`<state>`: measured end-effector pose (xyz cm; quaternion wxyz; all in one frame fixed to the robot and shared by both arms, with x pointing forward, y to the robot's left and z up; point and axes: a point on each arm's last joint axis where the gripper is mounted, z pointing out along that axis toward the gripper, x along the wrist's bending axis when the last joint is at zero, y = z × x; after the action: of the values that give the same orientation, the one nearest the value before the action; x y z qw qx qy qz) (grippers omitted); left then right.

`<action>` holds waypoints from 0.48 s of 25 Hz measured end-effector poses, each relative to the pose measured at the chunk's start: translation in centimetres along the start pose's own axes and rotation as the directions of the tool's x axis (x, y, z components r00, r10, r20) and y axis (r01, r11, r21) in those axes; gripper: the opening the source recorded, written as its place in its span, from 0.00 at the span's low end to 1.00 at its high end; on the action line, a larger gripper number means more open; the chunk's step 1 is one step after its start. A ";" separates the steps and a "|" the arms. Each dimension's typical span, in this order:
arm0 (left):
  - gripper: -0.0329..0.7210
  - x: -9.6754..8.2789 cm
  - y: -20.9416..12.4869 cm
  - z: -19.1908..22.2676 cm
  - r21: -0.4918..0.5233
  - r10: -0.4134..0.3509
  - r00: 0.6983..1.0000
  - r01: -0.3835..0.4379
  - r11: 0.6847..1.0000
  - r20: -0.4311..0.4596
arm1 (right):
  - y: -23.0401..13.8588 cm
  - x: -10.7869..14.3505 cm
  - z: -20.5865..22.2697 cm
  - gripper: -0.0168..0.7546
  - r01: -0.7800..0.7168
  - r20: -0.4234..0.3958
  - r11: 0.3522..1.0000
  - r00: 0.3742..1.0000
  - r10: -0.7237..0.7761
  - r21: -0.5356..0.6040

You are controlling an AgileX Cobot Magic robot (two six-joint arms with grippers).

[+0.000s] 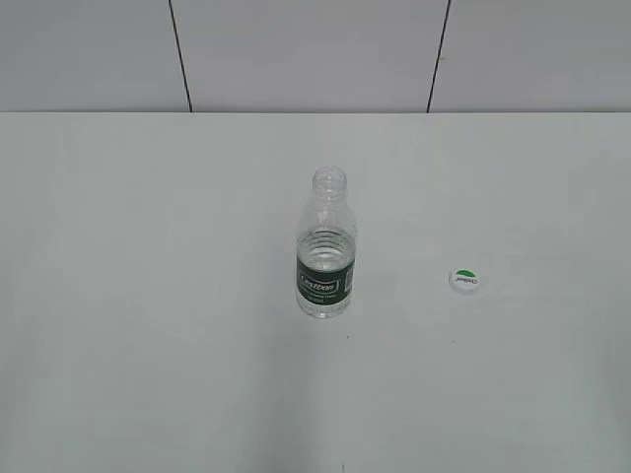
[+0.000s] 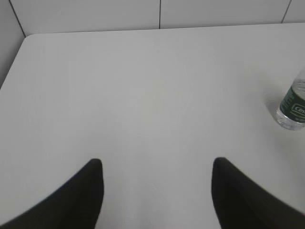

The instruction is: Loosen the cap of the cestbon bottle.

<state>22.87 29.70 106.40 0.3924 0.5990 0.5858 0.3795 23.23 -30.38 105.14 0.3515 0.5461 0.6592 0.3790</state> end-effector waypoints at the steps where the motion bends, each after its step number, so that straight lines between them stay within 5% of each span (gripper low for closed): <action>1: 0.62 0.0 0.0 0.0 0.000 -0.004 1.000 0.004 1.000 -0.008 | 0.0 0.0 0.0 0.79 -0.004 0.008 1.000 1.000 0.004 0.000; 12: 0.58 0.0 0.0 0.0 0.000 -0.006 1.000 0.006 1.000 -0.015 | 0.0 0.0 0.0 0.79 -0.023 0.043 1.000 0.999 0.023 0.002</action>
<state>22.87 29.69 106.40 0.3892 0.5945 0.5903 0.3828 23.21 -30.35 105.14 0.3606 0.5620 0.6457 0.3704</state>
